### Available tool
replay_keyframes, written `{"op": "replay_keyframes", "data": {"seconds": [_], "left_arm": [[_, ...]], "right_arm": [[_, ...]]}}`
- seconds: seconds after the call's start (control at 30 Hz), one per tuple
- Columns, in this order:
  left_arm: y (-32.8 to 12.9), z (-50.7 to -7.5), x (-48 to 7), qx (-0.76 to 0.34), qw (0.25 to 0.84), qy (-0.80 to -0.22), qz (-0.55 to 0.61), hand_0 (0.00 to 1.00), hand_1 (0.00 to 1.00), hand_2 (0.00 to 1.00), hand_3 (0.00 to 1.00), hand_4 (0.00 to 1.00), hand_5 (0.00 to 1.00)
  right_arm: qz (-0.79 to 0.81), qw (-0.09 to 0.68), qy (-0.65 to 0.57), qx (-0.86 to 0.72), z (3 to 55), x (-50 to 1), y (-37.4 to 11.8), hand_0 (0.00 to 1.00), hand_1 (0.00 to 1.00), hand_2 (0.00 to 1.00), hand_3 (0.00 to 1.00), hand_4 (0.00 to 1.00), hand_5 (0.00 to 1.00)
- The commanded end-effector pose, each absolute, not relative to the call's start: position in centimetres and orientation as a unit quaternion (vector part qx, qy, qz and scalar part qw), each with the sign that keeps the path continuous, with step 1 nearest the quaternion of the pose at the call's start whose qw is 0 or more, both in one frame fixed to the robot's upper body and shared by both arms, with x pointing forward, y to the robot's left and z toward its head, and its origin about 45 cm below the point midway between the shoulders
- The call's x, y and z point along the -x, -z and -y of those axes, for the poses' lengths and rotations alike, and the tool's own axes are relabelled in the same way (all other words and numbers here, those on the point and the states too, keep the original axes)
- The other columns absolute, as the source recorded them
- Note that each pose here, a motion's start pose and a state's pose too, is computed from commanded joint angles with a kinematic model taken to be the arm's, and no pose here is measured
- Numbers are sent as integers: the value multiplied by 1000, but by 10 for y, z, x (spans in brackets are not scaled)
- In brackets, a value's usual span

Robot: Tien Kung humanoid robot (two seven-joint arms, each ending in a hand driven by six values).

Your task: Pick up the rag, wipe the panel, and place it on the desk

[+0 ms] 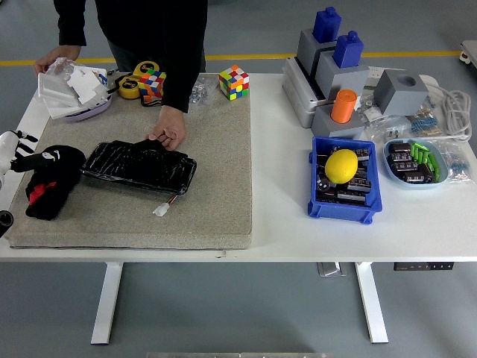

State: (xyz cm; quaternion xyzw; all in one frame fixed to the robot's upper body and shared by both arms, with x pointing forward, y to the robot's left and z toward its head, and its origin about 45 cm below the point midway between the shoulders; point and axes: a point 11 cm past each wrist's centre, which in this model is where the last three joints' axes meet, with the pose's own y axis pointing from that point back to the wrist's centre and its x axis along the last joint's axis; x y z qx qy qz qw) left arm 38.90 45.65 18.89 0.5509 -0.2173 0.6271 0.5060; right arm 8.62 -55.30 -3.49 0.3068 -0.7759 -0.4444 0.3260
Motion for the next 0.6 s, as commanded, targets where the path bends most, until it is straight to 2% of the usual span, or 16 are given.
{"op": "replay_keyframes", "data": {"seconds": [0.6], "left_arm": [[-245,-448,-391,-519,497,-650,248,436,633,695,777,998,759]], "right_arm": [[775,331,443,-306,553,-85,35,730,660,681,612,998,554]]}}
